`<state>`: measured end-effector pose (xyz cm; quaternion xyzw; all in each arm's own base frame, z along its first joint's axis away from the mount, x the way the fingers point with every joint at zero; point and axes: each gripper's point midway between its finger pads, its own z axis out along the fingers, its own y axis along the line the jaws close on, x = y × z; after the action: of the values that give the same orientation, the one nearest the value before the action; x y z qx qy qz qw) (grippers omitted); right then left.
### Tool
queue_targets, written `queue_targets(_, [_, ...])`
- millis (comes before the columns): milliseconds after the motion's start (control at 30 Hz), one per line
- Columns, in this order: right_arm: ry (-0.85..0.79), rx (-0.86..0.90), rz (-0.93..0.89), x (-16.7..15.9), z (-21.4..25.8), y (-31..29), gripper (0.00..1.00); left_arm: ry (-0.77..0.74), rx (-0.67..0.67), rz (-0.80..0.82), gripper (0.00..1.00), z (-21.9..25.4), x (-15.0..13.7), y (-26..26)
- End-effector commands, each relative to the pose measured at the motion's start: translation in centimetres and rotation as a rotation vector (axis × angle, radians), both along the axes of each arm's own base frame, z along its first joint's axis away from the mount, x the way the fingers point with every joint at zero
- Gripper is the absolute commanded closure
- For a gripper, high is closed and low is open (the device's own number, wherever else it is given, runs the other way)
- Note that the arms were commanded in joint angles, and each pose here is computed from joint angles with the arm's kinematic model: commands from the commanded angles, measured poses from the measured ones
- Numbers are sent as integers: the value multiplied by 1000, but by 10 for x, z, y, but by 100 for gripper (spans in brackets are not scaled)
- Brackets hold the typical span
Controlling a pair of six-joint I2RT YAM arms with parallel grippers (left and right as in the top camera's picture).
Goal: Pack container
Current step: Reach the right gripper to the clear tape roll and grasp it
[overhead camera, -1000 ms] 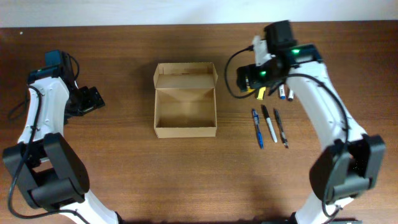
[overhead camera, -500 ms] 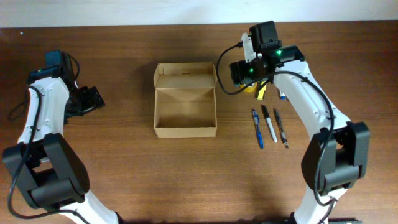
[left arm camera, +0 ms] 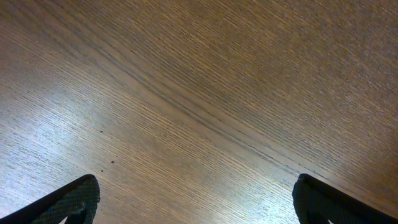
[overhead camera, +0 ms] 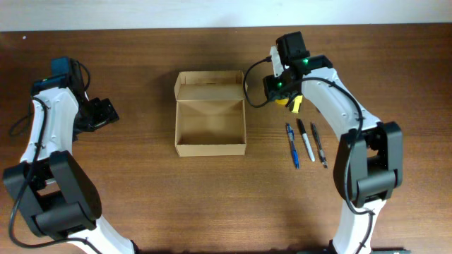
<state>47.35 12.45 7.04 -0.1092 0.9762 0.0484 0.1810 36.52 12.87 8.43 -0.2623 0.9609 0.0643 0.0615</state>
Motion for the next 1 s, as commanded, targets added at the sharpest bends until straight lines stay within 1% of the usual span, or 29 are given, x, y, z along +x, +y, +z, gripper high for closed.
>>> queue_targets(0, [27,-11,-12,1,-11,-1,43,1,-6,-11,0,0,-1,-1])
queue_targets(100, [79,-16,-35,-10,-16,-4,43,1,-6,-11,0,0,-1,-1])
queue_targets(200, [96,-28,-38,-13,-14,-6,42,1,-6,-11,0,0,-1,-1])
queue_targets(533, [17,-34,-66,13,10,-16,42,1,-6,-11,0,0,-1,-1])
queue_targets(700, [32,-42,-71,19,-8,-17,42,1,-6,-11,0,0,-1,-1])
queue_targets(967, [80,-53,-70,20,-42,-17,40,1,-6,-11,0,0,-1,-1])
